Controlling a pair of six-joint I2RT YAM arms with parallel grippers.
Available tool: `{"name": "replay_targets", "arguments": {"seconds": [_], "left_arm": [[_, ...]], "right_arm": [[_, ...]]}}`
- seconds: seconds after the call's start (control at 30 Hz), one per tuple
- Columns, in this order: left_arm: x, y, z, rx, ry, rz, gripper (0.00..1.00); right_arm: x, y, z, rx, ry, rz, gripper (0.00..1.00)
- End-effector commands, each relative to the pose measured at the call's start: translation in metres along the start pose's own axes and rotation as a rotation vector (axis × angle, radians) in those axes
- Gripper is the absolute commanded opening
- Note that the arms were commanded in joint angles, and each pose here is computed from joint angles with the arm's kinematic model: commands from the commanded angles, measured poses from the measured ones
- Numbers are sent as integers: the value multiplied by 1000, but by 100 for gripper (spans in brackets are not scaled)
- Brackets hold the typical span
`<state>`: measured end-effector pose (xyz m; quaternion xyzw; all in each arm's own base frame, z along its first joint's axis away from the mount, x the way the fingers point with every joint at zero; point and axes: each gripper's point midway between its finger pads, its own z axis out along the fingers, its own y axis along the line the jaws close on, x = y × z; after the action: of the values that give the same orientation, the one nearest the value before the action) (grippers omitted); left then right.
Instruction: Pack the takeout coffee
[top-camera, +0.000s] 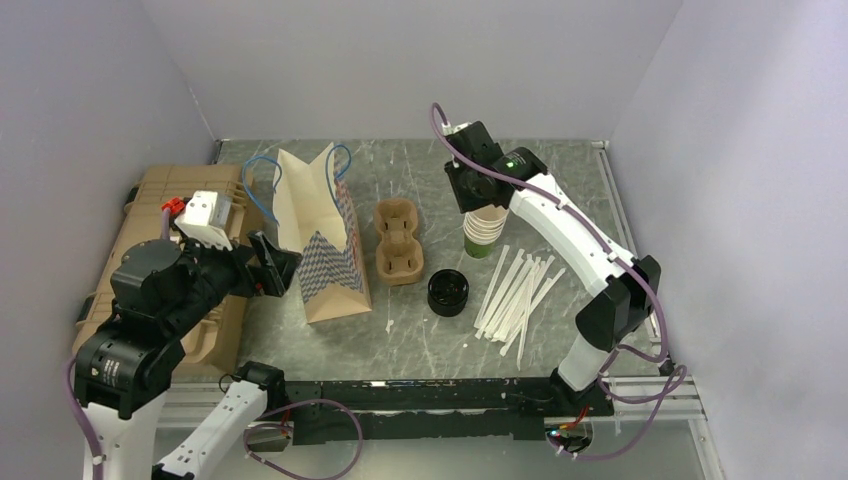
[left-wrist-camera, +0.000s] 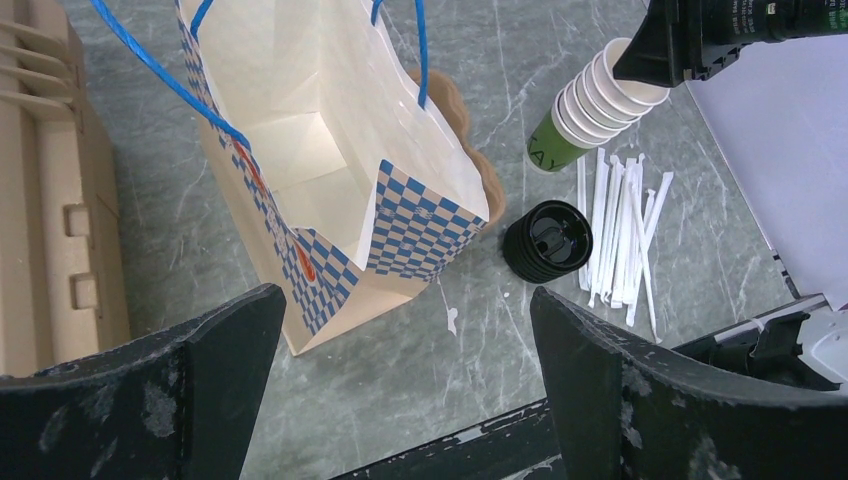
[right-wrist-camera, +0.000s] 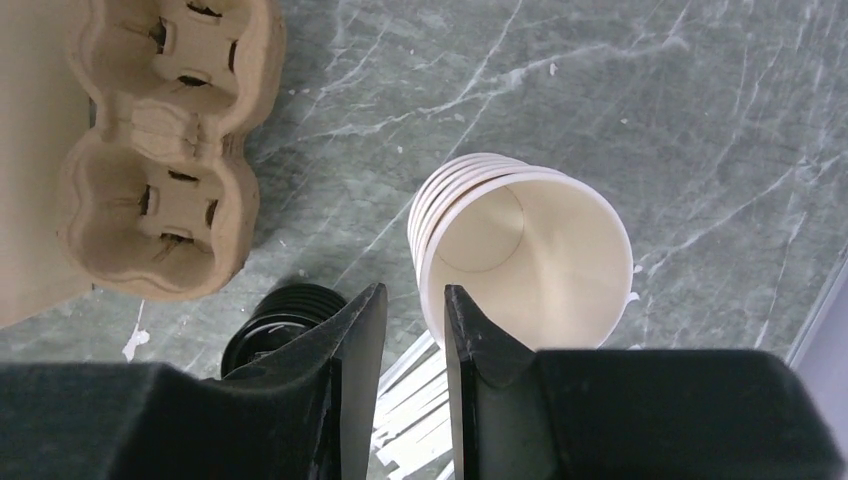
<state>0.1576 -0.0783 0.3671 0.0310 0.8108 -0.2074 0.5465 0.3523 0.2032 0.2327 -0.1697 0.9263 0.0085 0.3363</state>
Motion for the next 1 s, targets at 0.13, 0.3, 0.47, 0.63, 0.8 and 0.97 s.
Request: {"name": "replay_targets", "arguments": {"seconds": [0.13, 0.3, 0.47, 0.63, 0.8, 0.97], "left_arm": [[-2, -2, -1, 11, -10, 7, 100], [-3, -1, 0, 9, -9, 11, 99], [-3, -3, 2, 18, -2, 12, 100], [-6, -1, 1, 4, -15, 15, 99], [-4, -2, 2, 8, -9, 10, 99], [-4, -1, 1, 3, -7, 12, 99]], "right_arm": [[-1, 0, 9, -6, -1, 31, 31], [3, -6, 15, 17, 11, 39, 31], [10, -7, 21, 23, 31, 47, 28], [13, -7, 24, 15, 40, 52, 24], [12, -6, 24, 13, 36, 55, 12], [6, -11, 16, 28, 17, 61, 0]]}}
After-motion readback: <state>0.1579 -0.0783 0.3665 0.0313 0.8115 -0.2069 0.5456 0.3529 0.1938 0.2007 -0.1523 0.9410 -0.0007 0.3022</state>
